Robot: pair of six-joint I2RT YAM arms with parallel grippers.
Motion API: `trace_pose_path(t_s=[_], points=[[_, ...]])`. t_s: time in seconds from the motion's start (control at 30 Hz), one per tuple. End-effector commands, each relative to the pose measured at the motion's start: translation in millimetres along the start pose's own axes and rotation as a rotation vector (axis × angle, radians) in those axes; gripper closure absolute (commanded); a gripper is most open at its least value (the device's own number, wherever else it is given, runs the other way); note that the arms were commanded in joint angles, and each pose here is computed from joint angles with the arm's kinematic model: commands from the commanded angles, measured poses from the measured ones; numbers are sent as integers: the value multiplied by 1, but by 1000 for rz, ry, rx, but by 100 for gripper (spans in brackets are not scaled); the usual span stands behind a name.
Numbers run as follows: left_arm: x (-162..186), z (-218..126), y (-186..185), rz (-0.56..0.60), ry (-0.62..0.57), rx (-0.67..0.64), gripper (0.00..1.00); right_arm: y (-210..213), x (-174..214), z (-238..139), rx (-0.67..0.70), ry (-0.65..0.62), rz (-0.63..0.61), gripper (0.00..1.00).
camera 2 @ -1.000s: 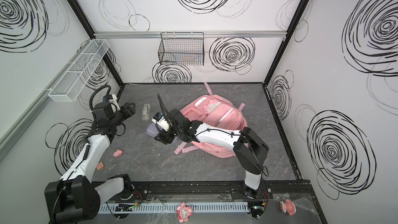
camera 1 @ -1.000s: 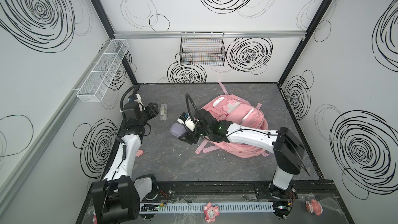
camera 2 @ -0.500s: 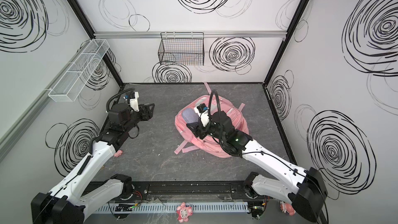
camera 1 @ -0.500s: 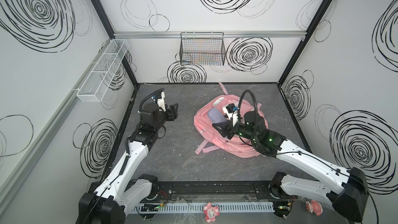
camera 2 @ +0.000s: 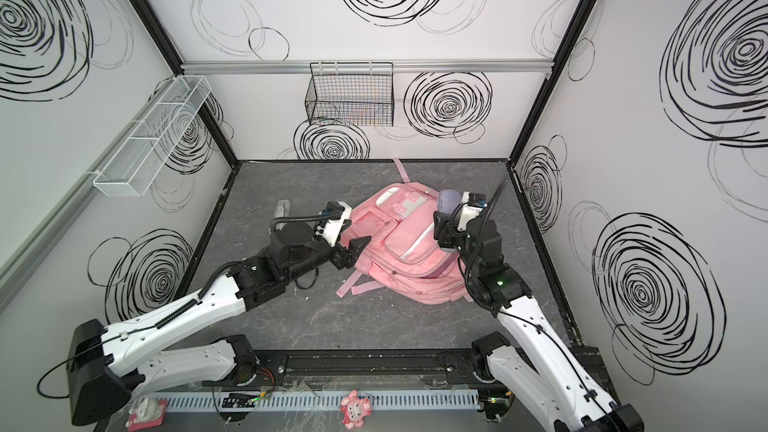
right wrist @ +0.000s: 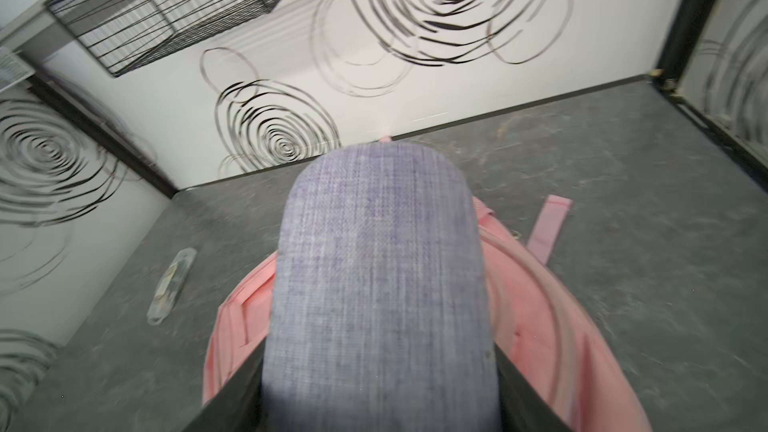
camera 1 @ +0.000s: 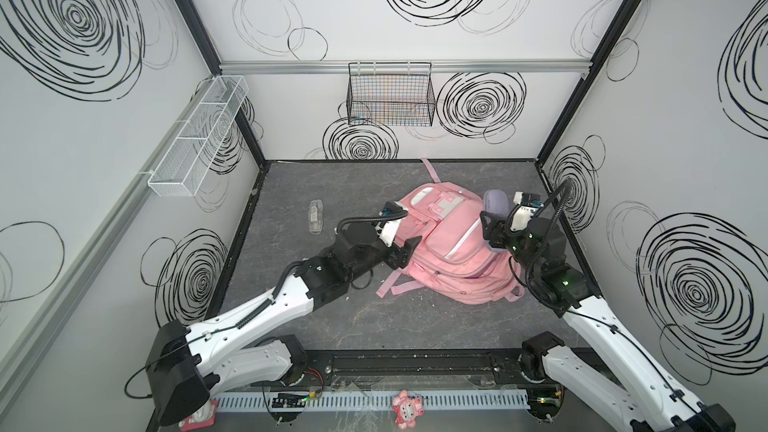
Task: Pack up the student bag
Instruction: 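Grip the bag opening edge with the left gripper while right holds the case up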
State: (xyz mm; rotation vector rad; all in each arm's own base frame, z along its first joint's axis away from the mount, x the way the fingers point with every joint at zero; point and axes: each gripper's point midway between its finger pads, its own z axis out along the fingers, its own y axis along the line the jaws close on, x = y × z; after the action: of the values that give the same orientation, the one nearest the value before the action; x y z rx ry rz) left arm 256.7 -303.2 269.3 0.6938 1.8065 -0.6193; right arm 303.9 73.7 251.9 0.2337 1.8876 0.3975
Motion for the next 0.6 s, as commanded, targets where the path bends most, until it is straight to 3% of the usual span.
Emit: trace_pose_path(t_s=[0.0,0.17,0.23,0.27,0.57], points=[[-23,17,-31,116,-42,16,22,-32,-11,-10,124,-91,117,100],[-13,48,-87,241,14,79,21,-68,-21,-29,277,-204,206,100],[-10,62,-101,282,16,62,8,-83,-25,-41,349,-251,231,100],[-8,69,-105,306,19,53,7,-88,-27,-47,372,-276,245,100],[11,139,-100,423,79,-132,5,-97,-51,-98,348,-501,335,100]])
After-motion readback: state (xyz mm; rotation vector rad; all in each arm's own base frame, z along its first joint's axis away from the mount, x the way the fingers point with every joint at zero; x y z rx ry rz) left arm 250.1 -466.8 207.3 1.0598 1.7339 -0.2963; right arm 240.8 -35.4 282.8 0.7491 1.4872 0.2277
